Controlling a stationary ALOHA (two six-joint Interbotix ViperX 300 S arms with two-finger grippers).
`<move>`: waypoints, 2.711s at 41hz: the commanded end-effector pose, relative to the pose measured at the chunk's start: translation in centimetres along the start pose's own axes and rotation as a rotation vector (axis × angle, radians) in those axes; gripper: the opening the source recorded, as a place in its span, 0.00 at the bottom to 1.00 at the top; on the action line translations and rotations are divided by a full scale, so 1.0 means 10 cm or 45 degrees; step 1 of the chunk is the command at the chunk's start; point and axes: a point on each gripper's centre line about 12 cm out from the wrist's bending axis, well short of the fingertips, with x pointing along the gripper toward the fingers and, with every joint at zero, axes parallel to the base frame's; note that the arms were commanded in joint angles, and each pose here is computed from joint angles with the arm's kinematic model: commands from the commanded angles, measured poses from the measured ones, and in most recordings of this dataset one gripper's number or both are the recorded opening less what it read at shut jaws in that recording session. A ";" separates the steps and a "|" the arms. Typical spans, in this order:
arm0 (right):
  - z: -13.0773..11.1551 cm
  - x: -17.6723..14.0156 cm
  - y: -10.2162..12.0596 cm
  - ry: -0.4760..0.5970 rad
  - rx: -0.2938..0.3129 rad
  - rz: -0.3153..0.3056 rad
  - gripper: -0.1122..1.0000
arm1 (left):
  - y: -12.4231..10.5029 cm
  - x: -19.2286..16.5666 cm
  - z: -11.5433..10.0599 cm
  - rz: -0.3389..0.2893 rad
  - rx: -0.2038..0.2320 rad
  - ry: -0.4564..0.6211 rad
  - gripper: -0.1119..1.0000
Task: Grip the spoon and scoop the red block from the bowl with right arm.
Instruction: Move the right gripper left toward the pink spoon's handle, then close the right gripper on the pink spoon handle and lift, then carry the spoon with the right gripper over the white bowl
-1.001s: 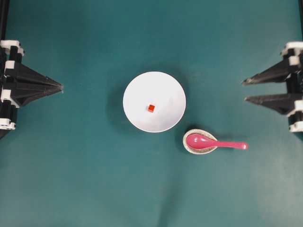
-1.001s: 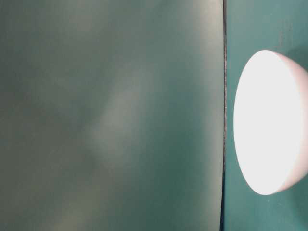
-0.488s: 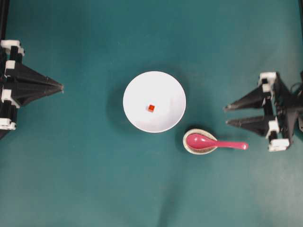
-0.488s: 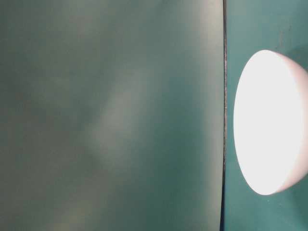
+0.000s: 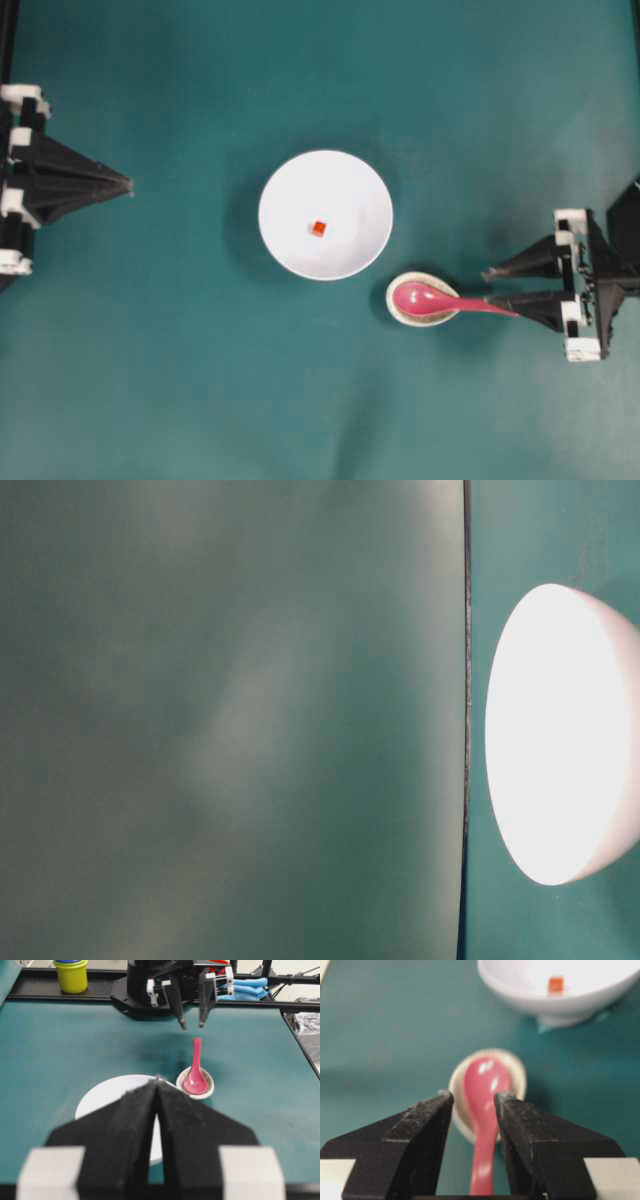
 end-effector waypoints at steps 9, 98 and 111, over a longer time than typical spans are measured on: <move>-0.16 0.04 0.08 0.056 -0.040 -0.011 0.52 | -0.01 0.02 0.09 -0.005 0.004 -0.025 0.10; 1.48 0.63 -0.20 0.309 0.141 -0.010 0.30 | -0.01 0.01 0.11 -0.005 0.000 -0.029 0.10; 1.88 1.04 -0.38 0.650 0.282 0.125 0.30 | -0.01 0.01 0.12 -0.006 -0.008 -0.041 0.10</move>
